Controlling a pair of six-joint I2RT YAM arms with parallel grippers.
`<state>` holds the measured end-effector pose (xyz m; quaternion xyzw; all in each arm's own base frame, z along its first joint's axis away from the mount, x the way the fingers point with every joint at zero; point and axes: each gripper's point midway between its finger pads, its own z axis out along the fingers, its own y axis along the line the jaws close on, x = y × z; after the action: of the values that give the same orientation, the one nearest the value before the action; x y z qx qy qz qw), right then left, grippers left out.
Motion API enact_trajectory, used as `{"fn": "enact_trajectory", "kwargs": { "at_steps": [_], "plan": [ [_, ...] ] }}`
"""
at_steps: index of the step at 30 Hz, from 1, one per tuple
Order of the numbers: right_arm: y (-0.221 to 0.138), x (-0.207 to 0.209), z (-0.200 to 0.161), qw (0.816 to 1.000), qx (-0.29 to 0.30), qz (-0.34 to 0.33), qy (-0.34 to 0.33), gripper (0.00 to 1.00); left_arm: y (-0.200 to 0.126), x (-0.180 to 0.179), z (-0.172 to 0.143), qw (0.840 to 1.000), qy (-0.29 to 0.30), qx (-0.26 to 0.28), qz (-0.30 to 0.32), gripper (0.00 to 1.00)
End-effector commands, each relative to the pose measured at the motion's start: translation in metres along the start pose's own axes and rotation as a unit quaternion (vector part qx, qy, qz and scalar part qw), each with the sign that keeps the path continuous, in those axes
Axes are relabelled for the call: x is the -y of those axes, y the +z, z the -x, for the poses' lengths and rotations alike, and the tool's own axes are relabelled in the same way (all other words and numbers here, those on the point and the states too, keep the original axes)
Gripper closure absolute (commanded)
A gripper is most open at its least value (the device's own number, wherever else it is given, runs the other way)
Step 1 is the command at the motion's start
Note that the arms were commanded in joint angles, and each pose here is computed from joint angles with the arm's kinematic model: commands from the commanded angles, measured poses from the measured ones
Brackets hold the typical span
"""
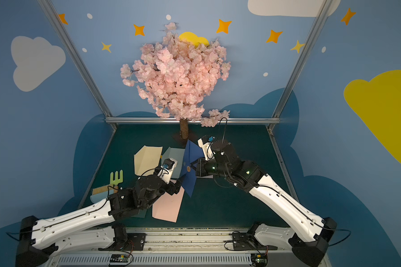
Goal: Open the envelope
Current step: Open the envelope flap on the envelope.
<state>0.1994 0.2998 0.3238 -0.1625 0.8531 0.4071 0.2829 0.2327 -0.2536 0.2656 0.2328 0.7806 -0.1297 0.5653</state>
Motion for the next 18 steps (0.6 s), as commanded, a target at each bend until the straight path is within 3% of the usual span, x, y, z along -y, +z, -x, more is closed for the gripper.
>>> {"fn": "enact_trajectory", "kwargs": {
  "at_steps": [1,18],
  "plan": [
    [0.0052,-0.0019,-0.0134,1.0,-0.026,0.007,0.002,1.0,-0.0011,-0.0027,0.0249,0.999,-0.019,0.031,0.003,0.19],
    [0.0062,-0.0027,-0.0157,1.0,-0.029,0.01,0.001,1.0,0.0001,-0.0059,0.0258,0.999,-0.016,0.027,0.012,0.19]
  ]
}}
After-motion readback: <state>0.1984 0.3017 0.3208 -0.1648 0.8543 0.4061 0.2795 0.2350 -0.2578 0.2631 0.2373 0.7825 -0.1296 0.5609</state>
